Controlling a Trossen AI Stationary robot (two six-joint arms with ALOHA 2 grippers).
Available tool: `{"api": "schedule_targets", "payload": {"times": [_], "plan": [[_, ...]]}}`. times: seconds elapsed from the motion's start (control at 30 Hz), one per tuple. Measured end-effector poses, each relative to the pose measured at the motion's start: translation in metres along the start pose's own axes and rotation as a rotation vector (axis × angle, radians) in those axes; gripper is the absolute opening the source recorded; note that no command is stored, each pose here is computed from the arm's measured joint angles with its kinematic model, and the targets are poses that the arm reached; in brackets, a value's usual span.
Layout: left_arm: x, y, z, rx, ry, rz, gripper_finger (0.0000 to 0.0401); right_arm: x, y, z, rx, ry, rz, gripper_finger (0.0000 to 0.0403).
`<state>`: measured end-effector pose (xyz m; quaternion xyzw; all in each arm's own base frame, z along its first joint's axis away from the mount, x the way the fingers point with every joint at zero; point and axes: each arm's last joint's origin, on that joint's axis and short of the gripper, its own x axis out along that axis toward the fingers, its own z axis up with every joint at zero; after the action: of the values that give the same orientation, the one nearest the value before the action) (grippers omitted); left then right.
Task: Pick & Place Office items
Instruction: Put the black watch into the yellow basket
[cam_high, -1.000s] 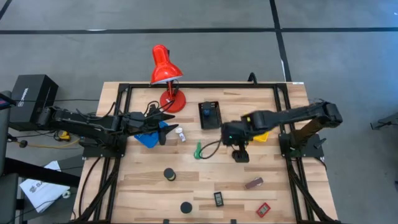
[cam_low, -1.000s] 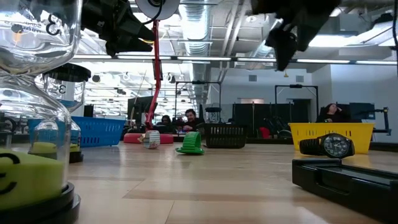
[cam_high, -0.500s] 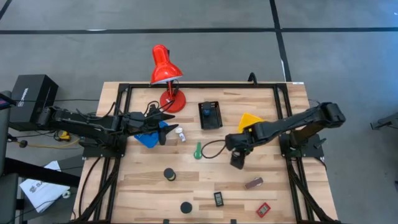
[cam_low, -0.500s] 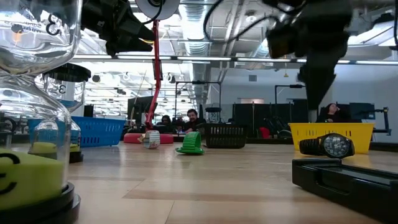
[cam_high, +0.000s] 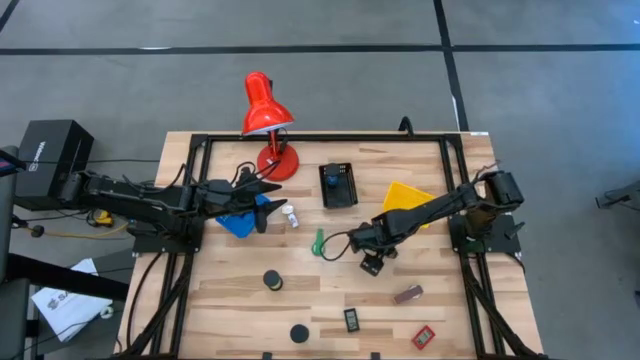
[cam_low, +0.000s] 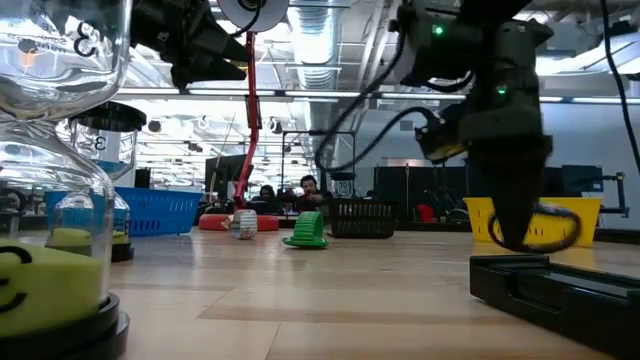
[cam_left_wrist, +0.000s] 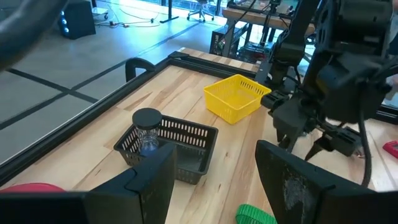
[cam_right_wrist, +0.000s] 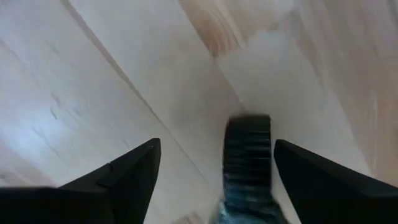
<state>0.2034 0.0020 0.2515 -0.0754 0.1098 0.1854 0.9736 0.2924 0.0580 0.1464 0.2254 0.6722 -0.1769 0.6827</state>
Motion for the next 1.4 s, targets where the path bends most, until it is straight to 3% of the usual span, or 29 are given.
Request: {"api": "schedule_targets", "payload": {"times": [0.27, 0.57, 0.8, 0.97, 1.3, 1.4], "plan": [[0.0, 0.0, 0.001, -0.004, -0.008, -0.002, 0.0214, -0.001, 0.004, 0.005, -0.013, -0.031, 0.027, 0.0271], [0.0, 0.0, 0.001, -0.004, -0.008, -0.002, 0.0214, -0.001, 0.001, -0.001, -0.04, 0.019, -0.02, 0.0211], [0.0, 0.0, 0.001, -0.004, -0.008, -0.002, 0.0214, -0.001, 0.0, -0.005, -0.213, 0.05, -0.041, 0.0149], [0.0, 0.0, 0.001, -0.004, -0.008, -0.002, 0.0214, -0.001, 0.0, -0.005, -0.399, 0.054, -0.035, 0.0124], [0.0, 0.0, 0.001, -0.005, -0.011, -0.002, 0.0214, -0.001, -0.001, -0.006, -0.695, 0.067, -0.028, 0.014], [0.0, 0.0, 0.001, -0.005, -0.011, -0.002, 0.0214, -0.001, -0.002, -0.007, -0.703, 0.084, -0.036, 0.0151]]}}
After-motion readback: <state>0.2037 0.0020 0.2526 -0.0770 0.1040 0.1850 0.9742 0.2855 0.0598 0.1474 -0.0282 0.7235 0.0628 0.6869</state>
